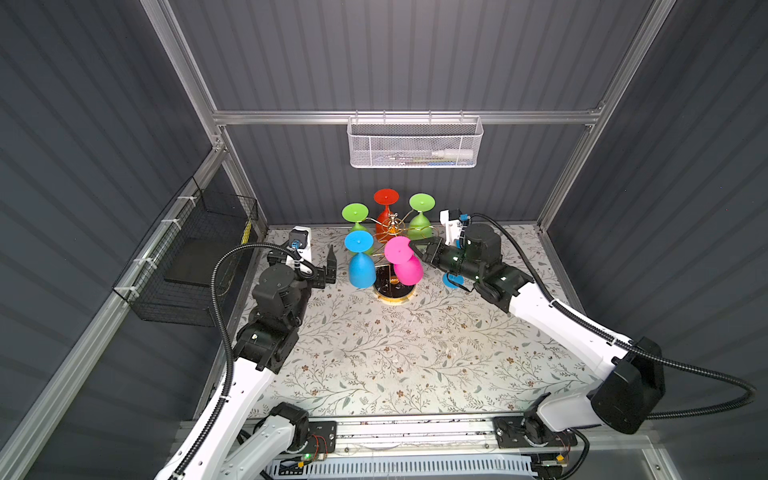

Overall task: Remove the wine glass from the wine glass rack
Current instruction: 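Lift the pink glass by its foot up off the rack arm with the right gripper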

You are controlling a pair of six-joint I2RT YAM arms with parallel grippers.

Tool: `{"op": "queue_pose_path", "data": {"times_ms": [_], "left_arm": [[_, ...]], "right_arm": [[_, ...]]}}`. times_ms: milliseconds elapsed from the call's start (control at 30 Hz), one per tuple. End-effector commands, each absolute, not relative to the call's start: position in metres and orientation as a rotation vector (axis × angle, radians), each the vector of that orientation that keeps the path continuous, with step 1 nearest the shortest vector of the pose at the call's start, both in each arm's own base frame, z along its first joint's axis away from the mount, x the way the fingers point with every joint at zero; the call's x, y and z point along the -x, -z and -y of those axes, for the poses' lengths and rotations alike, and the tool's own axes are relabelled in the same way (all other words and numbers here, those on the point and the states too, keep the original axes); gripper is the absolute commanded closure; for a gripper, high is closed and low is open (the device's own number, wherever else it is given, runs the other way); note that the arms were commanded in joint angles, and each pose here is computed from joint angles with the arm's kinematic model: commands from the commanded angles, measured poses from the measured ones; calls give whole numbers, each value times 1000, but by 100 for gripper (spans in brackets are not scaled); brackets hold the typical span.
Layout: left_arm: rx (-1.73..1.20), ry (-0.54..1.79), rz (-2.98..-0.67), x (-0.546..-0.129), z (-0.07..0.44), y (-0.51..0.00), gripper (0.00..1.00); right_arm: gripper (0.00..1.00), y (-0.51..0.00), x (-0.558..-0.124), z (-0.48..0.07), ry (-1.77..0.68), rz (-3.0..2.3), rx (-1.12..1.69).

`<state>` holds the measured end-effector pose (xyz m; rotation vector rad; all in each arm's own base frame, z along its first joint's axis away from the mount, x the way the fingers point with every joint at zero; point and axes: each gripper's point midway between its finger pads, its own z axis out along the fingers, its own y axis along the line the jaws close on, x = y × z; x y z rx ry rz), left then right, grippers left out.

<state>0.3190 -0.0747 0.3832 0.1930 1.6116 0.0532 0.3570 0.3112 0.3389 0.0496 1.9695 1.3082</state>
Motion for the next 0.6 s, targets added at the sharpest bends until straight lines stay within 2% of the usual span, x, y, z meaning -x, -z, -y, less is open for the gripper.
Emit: {"op": "queue_pose_path", "data": {"times_ms": [0, 267, 567], "left_arm": [[-183, -43, -1594, -316, 73, -389, 0], [-179, -46, -1591, -315, 71, -389, 0], [-173, -48, -1578, -312, 70, -392, 0]], "right_arm": [[98, -350, -353, -312, -1373, -1932, -47], [100, -368, -347, -312, -1518, -1868, -70], [100, -384, -351, -308, -1529, -1820, -89]]}}
